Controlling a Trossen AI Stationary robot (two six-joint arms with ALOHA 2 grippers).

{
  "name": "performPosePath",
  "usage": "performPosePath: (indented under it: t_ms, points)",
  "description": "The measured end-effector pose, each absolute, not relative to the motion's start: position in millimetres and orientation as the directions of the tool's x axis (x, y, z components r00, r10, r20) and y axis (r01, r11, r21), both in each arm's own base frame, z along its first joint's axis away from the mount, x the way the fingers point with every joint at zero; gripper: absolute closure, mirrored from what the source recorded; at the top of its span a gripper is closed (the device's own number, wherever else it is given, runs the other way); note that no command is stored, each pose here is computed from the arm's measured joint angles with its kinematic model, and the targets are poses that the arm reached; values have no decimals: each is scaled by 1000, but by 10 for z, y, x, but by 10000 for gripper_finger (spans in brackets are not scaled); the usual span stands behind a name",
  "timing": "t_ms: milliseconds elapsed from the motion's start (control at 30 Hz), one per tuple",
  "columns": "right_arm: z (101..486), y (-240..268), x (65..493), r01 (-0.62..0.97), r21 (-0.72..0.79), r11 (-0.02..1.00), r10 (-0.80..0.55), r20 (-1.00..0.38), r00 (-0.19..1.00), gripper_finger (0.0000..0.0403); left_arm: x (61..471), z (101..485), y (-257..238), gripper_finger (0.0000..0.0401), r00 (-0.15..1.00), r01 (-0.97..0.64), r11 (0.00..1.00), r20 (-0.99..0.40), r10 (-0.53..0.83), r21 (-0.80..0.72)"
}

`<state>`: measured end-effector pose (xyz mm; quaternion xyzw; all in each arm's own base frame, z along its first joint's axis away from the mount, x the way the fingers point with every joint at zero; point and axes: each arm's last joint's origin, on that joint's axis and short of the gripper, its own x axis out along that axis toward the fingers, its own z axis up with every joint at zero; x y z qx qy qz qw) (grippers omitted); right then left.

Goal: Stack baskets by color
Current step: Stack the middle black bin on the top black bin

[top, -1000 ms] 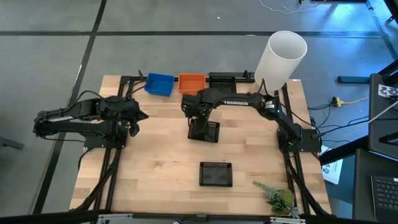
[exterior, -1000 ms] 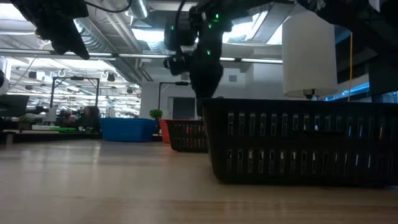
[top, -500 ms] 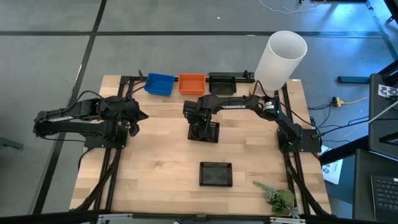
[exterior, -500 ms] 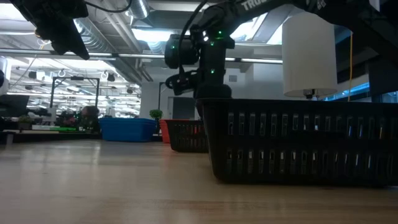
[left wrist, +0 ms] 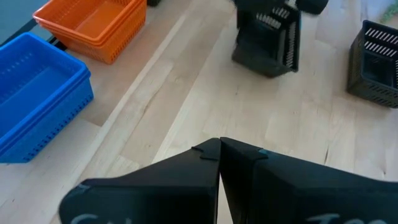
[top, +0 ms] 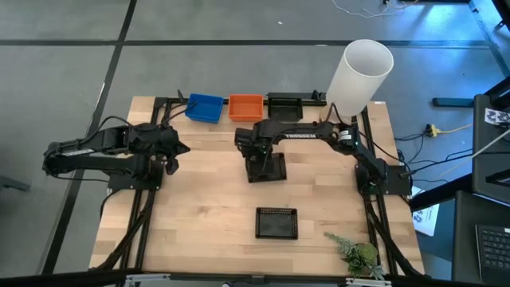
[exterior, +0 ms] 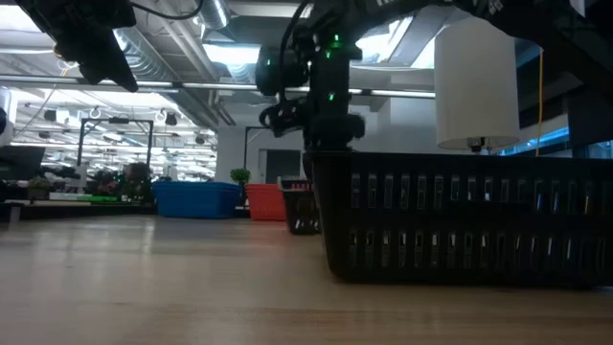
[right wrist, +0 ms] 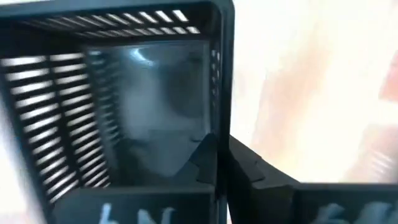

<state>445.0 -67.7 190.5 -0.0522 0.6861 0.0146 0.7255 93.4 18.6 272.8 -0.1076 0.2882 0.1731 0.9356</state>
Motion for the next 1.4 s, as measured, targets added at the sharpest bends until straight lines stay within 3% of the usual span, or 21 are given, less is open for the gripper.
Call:
performPosePath:
  t_ms: [100, 267, 467, 567, 667, 900, 1400]
  points:
    - [2137, -728, 4416, -130, -98, 987, -95, -995, 27, 397, 934, 2728, 186, 401, 774, -386, 917, -576, 262, -102]
    - [2624, -1031, 4383, -116, -277, 954, -269, -960, 77, 399, 935, 2728, 186, 401, 774, -386, 917, -576, 262, -101]
    - [3034, -1673, 4140, -50, -373, 926, -364, -921, 138, 400, 934, 2729, 186, 401, 774, -386, 917, -576, 262, -102]
    - [3097, -2056, 3938, -7, -385, 923, -382, -918, 111, 401, 934, 2729, 186, 401, 774, -386, 917, -576, 263, -101]
    - [3108, -2412, 3755, 18, -392, 920, -392, -915, 101, 401, 934, 2729, 186, 401, 774, -387, 917, -576, 263, -101]
    - [3133, -2908, 3565, 54, -399, 915, -400, -888, 226, 401, 933, 2729, 192, 401, 768, -403, 911, -574, 284, -89]
    - [2744, -3070, 3564, -66, -284, 957, -270, -949, 163, 401, 932, 2730, 194, 401, 766, -412, 906, -573, 291, -91]
